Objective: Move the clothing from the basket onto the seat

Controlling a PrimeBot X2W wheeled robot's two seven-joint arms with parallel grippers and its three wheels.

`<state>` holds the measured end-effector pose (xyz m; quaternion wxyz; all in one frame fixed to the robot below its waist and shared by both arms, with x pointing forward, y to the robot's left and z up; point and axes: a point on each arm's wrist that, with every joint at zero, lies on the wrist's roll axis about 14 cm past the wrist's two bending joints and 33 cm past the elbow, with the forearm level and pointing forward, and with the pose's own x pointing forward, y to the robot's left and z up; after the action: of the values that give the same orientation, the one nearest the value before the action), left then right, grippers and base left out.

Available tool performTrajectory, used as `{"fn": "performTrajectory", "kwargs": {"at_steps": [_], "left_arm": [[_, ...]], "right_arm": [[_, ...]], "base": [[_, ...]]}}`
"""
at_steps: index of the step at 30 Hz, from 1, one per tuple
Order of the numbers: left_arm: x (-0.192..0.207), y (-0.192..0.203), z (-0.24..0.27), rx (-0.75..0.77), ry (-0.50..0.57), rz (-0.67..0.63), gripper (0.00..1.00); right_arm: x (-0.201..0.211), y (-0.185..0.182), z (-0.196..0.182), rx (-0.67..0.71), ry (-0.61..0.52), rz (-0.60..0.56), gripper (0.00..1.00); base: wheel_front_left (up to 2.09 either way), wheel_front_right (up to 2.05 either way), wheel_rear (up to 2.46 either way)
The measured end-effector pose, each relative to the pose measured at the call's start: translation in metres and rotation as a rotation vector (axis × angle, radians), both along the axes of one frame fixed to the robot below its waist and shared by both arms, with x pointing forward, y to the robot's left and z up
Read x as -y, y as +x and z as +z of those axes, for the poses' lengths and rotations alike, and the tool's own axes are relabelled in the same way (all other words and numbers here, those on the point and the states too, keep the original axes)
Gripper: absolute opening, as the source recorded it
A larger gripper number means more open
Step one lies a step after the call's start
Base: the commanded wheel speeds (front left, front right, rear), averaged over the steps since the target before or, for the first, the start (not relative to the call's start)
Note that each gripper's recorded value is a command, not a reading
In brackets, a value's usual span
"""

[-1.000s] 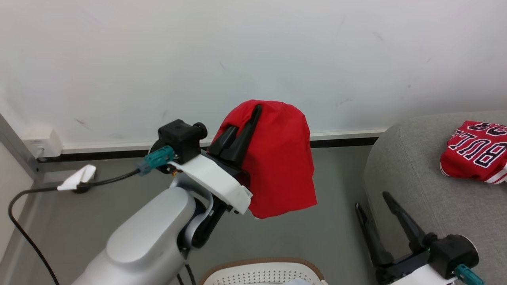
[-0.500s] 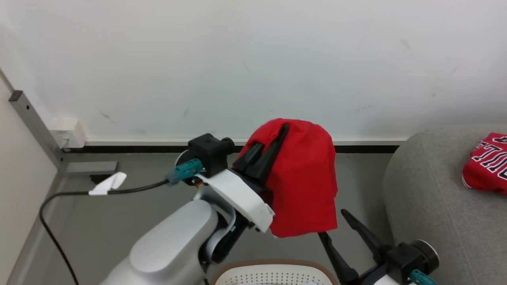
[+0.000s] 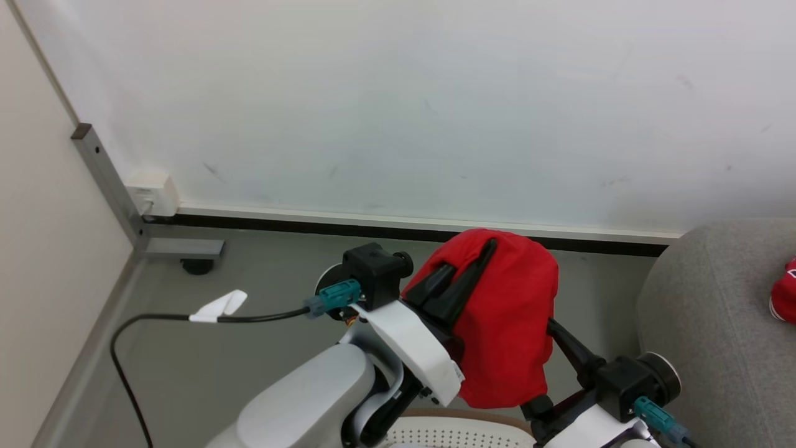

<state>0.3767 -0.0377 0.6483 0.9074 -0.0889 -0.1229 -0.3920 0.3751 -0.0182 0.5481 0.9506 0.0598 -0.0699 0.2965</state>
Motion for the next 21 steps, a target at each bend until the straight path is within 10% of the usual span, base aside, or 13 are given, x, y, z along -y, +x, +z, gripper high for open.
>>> {"fn": "performTrajectory", "kwargs": {"at_steps": [1, 4, 21], "left_arm": [[-0.001, 0.000, 0.000, -0.001, 0.000, 0.001, 0.00], [-0.004, 0.001, -0.003, -0.007, 0.001, 0.011, 0.00], [-0.003, 0.006, -0.008, -0.023, -0.003, 0.018, 0.00]], "right_arm": [[-0.001, 0.001, 0.001, 0.002, 0.004, 0.001, 0.98], [-0.004, 0.003, 0.002, 0.000, 0.009, 0.006, 0.00], [0.007, 0.006, 0.005, -0.014, 0.058, -0.026, 0.00]], "base": [[0.00, 0.00, 0.00], [0.00, 0.00, 0.00], [0.00, 0.00, 0.00]]}}
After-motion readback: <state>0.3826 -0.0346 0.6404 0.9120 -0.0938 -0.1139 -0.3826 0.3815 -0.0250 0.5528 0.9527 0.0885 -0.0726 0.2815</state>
